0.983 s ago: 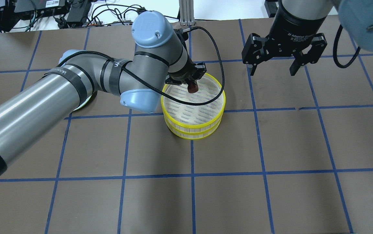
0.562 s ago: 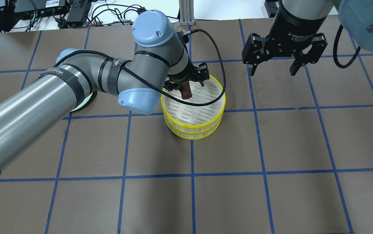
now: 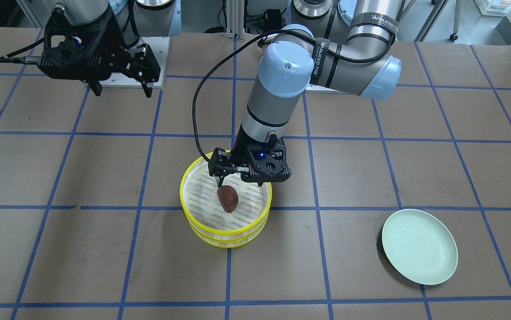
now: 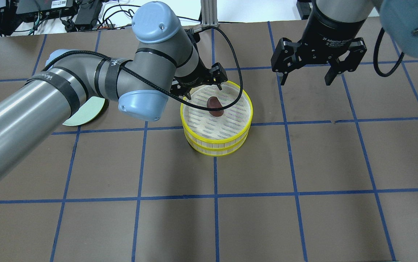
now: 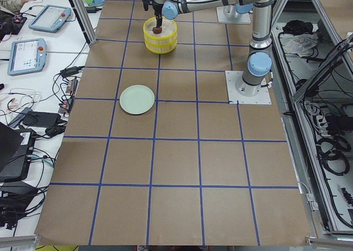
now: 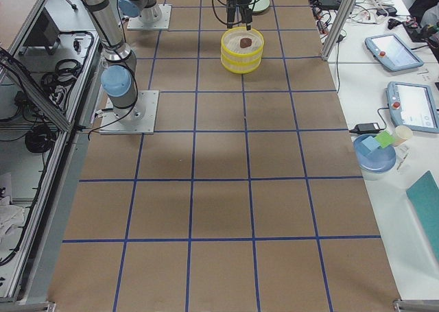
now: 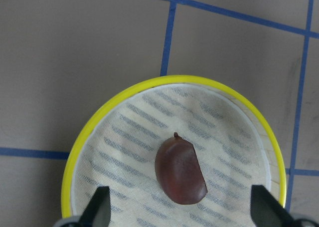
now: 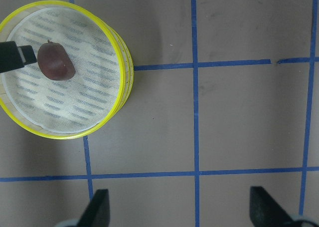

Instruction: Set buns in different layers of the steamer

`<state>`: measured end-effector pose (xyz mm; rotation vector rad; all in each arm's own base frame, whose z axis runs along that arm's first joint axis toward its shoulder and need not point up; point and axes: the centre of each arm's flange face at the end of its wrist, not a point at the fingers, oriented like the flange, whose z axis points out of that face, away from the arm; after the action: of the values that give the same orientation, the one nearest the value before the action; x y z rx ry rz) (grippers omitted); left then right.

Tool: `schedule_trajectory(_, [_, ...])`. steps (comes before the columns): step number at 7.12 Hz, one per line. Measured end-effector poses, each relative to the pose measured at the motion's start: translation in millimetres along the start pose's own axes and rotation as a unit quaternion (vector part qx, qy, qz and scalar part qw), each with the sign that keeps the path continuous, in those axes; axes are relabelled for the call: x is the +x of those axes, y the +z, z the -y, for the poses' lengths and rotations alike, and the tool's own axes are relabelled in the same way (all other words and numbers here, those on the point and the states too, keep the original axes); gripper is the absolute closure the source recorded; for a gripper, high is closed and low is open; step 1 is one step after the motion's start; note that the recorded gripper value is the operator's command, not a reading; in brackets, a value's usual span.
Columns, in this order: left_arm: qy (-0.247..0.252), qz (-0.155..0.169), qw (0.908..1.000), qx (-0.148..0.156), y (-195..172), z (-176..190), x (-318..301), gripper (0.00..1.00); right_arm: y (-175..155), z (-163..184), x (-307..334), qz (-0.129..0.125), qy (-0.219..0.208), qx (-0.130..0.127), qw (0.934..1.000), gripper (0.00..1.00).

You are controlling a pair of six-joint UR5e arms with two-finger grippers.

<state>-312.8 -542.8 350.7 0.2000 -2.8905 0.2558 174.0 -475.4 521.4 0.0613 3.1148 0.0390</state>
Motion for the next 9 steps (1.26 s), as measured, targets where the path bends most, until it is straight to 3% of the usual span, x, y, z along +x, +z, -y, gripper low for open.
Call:
schedule_trajectory(2, [0.081,0.004,0.9966,0.017,-39.5,32.6,-36.9,0.0,-0.5,-0.2,0.2,-0.001,0.0,0.0,1.0,0.0])
schedule_trajectory(3, [0.101,0.013,0.9948,0.01,-62.4,48.3,-67.9,0.0,-1.0,-0.7,0.2,-0.001,0.0,0.001,1.0,0.0])
schedule_trajectory(6, [0.058,0.038,0.9976,-0.002,-131.7,70.5,-160.9,0.0,-1.1,-1.3,0.3,-0.001,0.0,0.0,1.0,0.0])
schedule_trajectory(9, [0.073,0.086,0.9936,-0.009,-182.8,48.2,-186.7,0.0,-0.3,-1.1,0.4,-0.001,0.001,-0.001,1.0,0.0])
